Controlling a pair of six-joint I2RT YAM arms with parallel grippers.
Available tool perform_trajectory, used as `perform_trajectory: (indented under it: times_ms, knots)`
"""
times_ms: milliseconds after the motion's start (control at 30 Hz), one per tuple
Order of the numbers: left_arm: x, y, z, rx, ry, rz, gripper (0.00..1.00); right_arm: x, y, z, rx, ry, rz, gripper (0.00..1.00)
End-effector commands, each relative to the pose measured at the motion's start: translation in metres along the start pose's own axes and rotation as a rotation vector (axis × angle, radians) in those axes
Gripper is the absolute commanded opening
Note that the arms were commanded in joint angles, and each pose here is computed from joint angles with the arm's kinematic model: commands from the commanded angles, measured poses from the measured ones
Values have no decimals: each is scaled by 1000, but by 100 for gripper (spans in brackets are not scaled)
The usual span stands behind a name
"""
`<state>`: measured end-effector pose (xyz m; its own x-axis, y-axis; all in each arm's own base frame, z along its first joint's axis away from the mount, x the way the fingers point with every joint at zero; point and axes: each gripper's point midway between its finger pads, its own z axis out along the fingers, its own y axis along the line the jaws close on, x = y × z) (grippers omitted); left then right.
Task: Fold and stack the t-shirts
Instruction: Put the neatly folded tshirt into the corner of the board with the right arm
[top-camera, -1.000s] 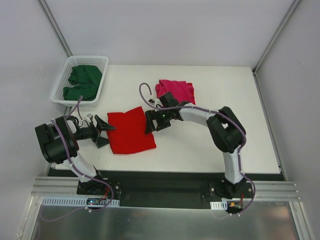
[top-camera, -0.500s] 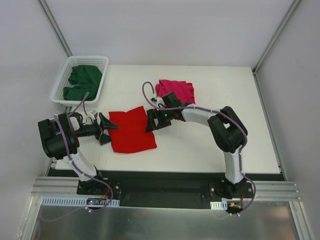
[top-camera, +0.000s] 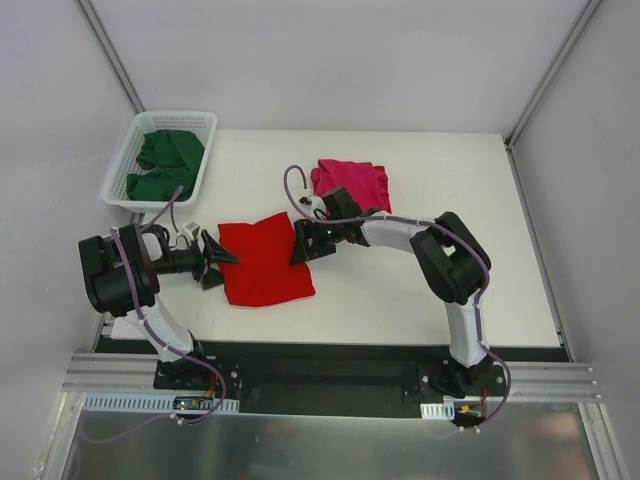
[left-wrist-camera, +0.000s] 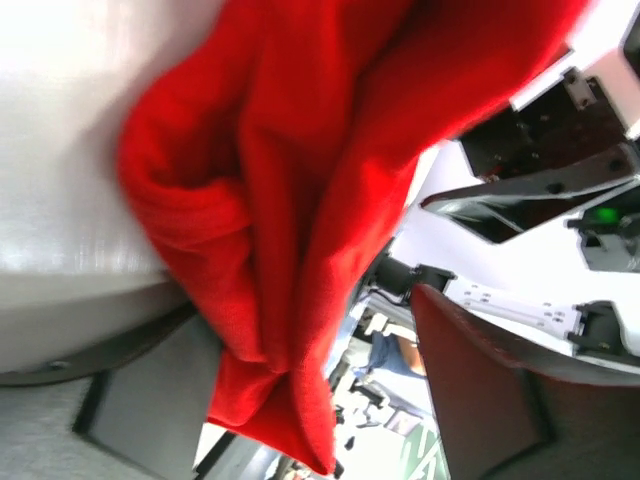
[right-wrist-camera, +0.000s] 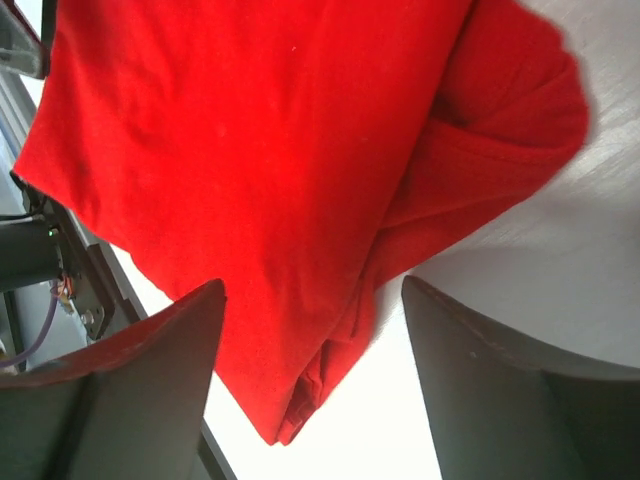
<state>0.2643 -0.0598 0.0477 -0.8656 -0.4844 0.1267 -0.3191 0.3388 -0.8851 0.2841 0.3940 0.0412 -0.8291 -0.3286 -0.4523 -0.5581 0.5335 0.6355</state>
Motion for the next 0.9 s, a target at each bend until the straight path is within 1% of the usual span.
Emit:
perform_trajectory:
  times_ms: [0,100,133,167,200,233,267,300,367,433,467,500,600,867]
  knots:
    - [6,26,5,-112,10,11,71,52,-30,10,117,128,81,70]
    - [5,27,5,-119,9,15,70,57,-30,10,126,136,85,67]
    - [5,28,5,-121,9,15,68,61,-30,11,127,144,86,59]
    - [6,28,5,-121,9,15,64,63,-30,11,131,147,83,56]
    - [5,27,5,-122,9,15,63,65,-31,12,135,152,80,53]
    - [5,27,5,-122,9,15,63,68,-32,12,141,158,81,46]
    - [5,28,5,-122,8,14,56,69,-33,12,146,157,80,43]
    - [5,27,5,-122,7,17,53,70,-32,12,147,160,80,42]
    - [5,28,5,-127,7,17,49,71,-33,12,153,160,79,42]
    - [6,30,5,-131,8,15,33,68,-32,12,149,154,76,38]
    - [6,29,5,-131,6,19,27,68,-33,12,151,155,77,32]
    - [6,29,5,-131,6,18,15,68,-33,12,154,155,76,19]
    - [6,30,4,-135,4,17,0,64,-33,12,162,149,70,1]
    - [5,26,5,-122,6,17,0,54,-32,7,175,126,49,1]
